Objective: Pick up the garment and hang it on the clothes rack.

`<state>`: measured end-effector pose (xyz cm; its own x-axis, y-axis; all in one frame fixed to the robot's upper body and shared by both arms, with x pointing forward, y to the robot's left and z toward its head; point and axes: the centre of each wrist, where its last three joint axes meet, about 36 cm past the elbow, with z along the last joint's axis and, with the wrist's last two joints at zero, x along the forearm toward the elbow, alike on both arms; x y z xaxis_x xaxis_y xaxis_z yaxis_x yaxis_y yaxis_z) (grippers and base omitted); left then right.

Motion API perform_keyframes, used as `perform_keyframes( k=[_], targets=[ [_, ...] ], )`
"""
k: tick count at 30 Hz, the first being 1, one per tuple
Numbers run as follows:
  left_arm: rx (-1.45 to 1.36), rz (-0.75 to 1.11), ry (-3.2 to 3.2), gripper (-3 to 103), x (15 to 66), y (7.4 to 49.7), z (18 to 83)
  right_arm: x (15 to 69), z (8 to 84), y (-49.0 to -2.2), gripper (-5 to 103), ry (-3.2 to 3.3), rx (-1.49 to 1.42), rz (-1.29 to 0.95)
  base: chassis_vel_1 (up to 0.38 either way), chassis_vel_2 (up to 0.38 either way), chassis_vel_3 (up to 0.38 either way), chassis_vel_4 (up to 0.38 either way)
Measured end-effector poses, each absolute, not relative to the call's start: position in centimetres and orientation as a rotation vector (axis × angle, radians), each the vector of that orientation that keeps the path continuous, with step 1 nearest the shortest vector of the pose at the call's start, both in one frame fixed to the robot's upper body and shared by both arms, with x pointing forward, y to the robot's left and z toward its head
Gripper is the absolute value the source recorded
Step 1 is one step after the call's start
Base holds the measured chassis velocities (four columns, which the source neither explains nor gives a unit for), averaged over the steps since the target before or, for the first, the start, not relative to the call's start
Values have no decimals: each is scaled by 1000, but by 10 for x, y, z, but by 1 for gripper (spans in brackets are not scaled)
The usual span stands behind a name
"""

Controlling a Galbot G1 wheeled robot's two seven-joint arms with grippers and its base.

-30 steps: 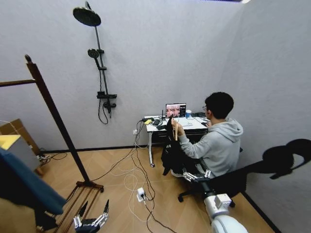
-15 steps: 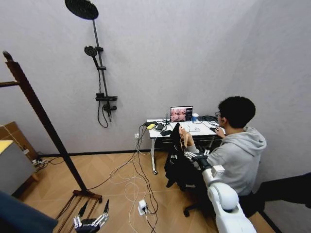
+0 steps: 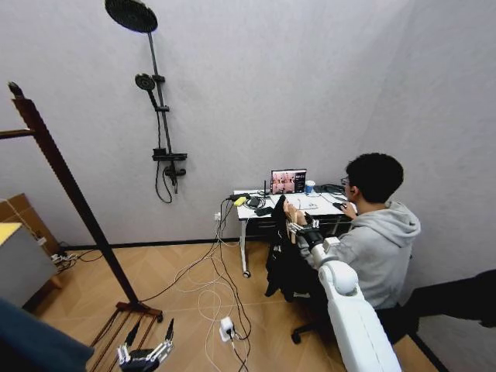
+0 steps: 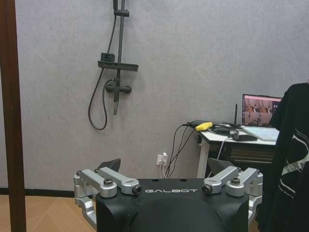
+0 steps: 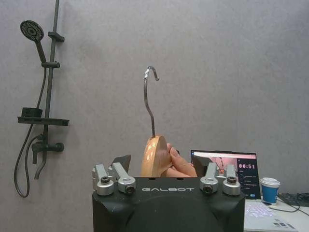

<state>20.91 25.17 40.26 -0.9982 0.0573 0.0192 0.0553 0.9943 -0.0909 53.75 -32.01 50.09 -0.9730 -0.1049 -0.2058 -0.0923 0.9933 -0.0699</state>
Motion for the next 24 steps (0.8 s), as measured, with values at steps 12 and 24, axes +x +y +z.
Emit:
perform_keyframes(
  k=[12,24],
  targets=[
    [-88,141,-3115,100,209,252,403,538,497,-310,28,2948,-173,-84,0,0,0,0],
    [-88,141,-3115,100,209,252,403,528,503,-307,10,2935,-191,-104,34,33,34,41]
  ],
)
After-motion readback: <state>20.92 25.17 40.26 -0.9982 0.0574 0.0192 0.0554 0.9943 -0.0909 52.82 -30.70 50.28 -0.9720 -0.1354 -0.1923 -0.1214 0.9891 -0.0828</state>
